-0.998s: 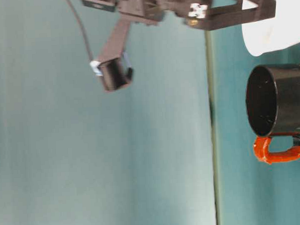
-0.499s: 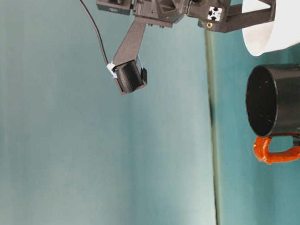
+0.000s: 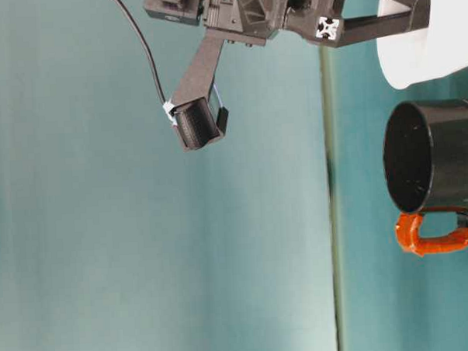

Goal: Put the paper cup into the moved red handle cup holder.

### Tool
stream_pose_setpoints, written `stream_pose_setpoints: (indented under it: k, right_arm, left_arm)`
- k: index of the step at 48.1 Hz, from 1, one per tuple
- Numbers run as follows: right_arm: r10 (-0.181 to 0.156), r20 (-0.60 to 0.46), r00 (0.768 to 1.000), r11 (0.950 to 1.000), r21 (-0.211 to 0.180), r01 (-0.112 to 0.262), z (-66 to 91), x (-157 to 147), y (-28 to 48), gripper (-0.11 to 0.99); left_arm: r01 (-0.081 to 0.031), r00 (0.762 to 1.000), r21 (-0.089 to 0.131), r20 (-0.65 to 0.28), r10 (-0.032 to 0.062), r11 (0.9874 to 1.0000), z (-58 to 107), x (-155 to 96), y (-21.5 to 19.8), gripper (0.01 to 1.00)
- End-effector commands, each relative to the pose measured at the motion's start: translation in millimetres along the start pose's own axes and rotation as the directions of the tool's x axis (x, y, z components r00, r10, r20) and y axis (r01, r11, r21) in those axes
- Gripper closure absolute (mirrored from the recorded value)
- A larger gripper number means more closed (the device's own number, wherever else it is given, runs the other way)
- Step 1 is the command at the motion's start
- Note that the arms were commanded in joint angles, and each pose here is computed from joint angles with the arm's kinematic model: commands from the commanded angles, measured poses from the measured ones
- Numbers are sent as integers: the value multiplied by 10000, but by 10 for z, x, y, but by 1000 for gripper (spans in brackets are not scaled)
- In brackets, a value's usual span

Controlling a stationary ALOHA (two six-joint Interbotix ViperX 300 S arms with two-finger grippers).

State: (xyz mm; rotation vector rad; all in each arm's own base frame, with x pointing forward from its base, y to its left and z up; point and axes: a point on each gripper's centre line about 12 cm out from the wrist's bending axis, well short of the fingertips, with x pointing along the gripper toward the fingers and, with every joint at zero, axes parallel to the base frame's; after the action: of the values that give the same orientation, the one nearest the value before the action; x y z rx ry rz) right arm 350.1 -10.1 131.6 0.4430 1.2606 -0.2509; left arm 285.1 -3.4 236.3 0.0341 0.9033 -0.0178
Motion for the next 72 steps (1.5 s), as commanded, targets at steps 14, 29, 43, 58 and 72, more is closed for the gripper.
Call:
stream_pose_setpoints:
  k: [14,29,43,58,72]
  right_arm:
    - [146,-51,9999,9999,65,-146,85,-313,62,985]
    - [473,772,9959,9987,-224,-457,215,-1390,141,985]
    - [493,793,9956,9984,-307,-470,190,-1606,151,985]
    - [596,1840,9811,9970,-592,-494,510,-1598,242,985]
    - [52,1666,9860,9943,-1059,127,931,-1290,330,985]
  left_arm:
    - [-12,9998,36,184,11,10000,47,-32,-1,85]
    - [-12,9998,36,184,11,10000,47,-32,-1,86]
    - [-12,9998,21,200,12,10000,53,-34,-1,87]
    - [-13,9997,20,230,12,10000,64,-39,-1,87]
    - [-13,9997,20,246,13,10000,65,-44,0,87]
